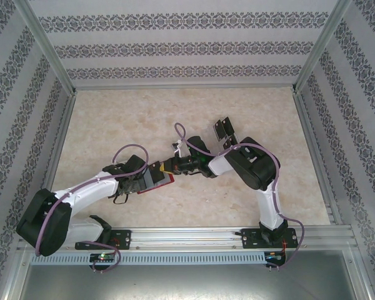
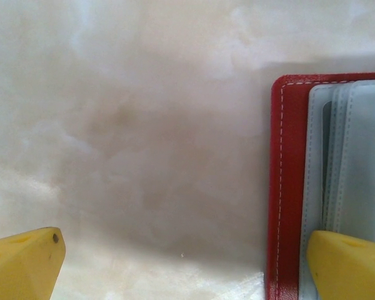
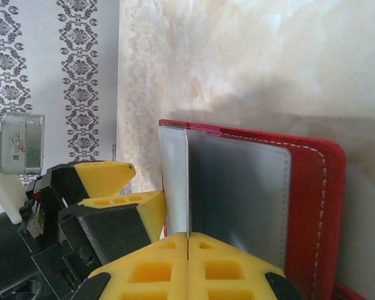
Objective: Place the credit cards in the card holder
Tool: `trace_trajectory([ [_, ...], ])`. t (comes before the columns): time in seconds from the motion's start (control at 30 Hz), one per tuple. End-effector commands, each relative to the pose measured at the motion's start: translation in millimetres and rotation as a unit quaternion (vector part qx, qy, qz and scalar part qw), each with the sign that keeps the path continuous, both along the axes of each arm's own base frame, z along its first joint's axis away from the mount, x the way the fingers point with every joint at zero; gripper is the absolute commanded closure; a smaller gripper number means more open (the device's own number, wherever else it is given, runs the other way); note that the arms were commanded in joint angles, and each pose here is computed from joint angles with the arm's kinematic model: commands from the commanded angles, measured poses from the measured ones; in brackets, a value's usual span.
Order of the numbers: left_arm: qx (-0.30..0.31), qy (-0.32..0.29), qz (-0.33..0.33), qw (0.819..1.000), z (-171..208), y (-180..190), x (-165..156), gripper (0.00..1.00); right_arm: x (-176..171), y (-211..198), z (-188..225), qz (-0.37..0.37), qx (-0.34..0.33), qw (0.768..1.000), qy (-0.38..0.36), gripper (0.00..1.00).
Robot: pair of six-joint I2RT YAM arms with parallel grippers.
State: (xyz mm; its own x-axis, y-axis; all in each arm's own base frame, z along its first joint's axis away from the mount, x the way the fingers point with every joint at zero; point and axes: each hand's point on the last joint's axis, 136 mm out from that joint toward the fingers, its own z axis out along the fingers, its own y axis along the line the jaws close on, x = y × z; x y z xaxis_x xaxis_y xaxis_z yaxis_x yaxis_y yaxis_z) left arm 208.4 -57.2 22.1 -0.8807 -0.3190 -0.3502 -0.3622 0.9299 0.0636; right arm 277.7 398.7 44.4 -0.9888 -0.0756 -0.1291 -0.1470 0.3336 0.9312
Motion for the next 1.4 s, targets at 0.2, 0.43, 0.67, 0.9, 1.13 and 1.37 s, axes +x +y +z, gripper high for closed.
trace_trajectory([
  [0.2, 0.020, 0.026, 0.007, 0.999, -8, 11, -16, 0.00, 1, -2, -4, 0.000, 0.006, 1.000, -0.007, 1.00],
  [0.43, 0.021, 0.028, 0.008, 0.999, -9, 11, -17, 0.00, 2, -8, -7, -0.005, 0.002, 1.000, -0.004, 1.00],
  [0.67, 0.021, 0.028, 0.008, 0.999, -9, 11, -17, 0.00, 1, -8, -11, -0.008, -0.001, 1.000, 0.001, 1.00],
  [0.9, 0.021, 0.030, 0.007, 0.999, -10, 11, -18, 0.00, -4, 3, -9, 0.006, 0.004, 1.000, 0.002, 1.00],
  [1.13, 0.022, 0.031, 0.008, 0.999, -10, 12, -19, 0.00, -5, 9, -1, 0.014, 0.020, 1.000, 0.001, 1.00],
  [1.37, 0.020, 0.023, 0.010, 0.999, -6, 11, -16, 0.00, -5, 5, -3, 0.006, 0.016, 1.000, 0.004, 1.00],
])
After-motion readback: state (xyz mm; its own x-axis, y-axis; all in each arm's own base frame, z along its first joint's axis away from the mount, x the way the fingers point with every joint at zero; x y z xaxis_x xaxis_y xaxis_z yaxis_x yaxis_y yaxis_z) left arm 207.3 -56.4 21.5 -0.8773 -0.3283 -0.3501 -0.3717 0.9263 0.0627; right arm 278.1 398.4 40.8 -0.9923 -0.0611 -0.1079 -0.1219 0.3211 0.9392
